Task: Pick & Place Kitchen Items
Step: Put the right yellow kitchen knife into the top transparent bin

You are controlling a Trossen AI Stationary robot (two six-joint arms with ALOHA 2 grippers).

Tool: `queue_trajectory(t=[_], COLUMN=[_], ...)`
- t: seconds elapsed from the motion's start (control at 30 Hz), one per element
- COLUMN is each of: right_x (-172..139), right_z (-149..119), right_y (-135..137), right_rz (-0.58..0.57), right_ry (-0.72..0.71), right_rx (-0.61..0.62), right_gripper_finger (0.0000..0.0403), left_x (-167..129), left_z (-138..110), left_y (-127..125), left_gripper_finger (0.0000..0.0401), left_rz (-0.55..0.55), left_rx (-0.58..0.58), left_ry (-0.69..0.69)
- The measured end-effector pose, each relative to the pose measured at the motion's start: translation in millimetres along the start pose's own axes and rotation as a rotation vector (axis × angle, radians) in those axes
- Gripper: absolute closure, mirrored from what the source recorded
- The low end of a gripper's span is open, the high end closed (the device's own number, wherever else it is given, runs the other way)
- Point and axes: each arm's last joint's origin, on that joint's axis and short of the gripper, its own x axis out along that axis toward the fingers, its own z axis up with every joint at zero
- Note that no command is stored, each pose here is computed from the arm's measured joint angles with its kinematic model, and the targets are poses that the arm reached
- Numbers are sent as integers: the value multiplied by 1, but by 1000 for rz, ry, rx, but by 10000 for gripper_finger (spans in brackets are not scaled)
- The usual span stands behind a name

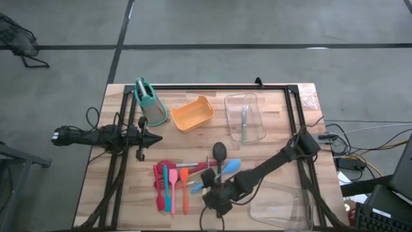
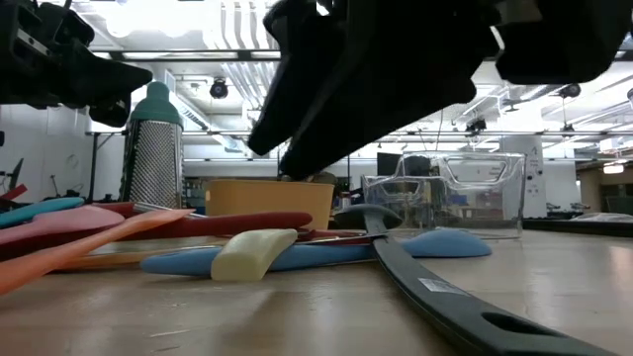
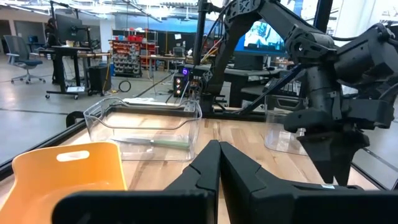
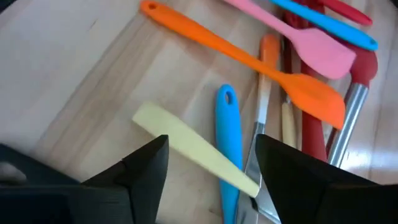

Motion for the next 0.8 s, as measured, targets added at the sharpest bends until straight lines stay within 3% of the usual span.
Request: queue_trajectory(t=[0.3, 0.8], right_x=[20, 40], right_z=[-9, -14], right_y=[7, 11], right_rz=[8, 15], right_ry=[37, 24], right_rx=[-154, -242], right_gripper_finger=[178, 168], left_x=[0, 0], left_z=[0, 0], left_y=[0, 0], left_gripper_finger=[387, 387], left_rz=[0, 0], left_rx=[0, 0], left_ry=[0, 0])
